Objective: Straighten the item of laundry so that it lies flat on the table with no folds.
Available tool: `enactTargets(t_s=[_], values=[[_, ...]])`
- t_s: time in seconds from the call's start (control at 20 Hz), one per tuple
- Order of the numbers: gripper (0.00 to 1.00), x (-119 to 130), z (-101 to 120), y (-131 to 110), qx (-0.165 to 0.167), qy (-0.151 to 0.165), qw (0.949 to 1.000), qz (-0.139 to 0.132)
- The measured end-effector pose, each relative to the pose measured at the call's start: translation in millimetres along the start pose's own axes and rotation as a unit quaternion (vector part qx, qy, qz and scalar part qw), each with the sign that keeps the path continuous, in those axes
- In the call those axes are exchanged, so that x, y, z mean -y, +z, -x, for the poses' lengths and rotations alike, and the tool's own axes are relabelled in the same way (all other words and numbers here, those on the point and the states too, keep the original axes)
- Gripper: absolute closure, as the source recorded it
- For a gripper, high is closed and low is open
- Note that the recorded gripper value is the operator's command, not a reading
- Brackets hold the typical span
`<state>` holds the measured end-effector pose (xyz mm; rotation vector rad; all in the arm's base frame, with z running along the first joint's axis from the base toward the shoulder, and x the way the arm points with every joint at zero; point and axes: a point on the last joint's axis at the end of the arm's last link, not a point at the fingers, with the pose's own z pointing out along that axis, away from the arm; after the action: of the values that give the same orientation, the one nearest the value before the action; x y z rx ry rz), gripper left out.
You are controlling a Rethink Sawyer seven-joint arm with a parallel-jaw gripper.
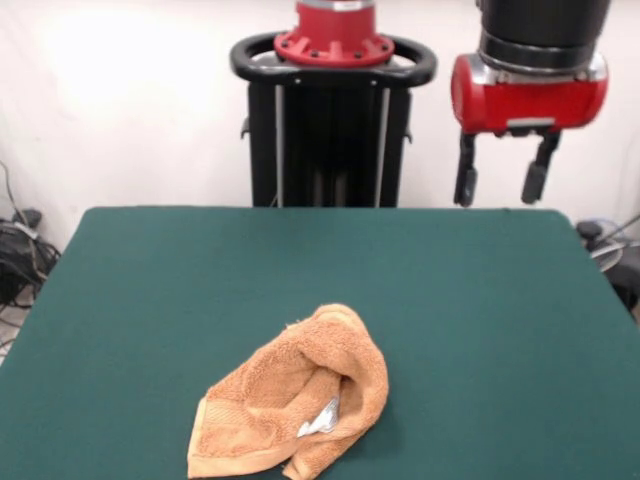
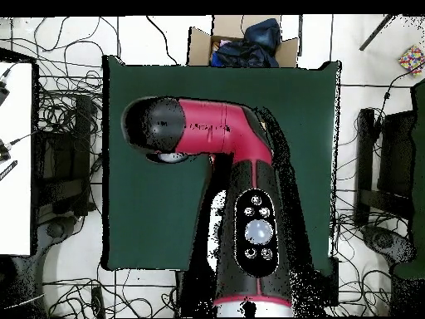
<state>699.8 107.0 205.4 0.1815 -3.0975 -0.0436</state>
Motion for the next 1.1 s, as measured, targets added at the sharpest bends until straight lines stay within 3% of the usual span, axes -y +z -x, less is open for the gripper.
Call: enactTargets(t_s=[0.45,1.1], values=[[0.0,16,72,16,0.029,-0.002,0.9996,0.0],[0.0,43,124,58,0.039,-0.005,0.9992,-0.01]])
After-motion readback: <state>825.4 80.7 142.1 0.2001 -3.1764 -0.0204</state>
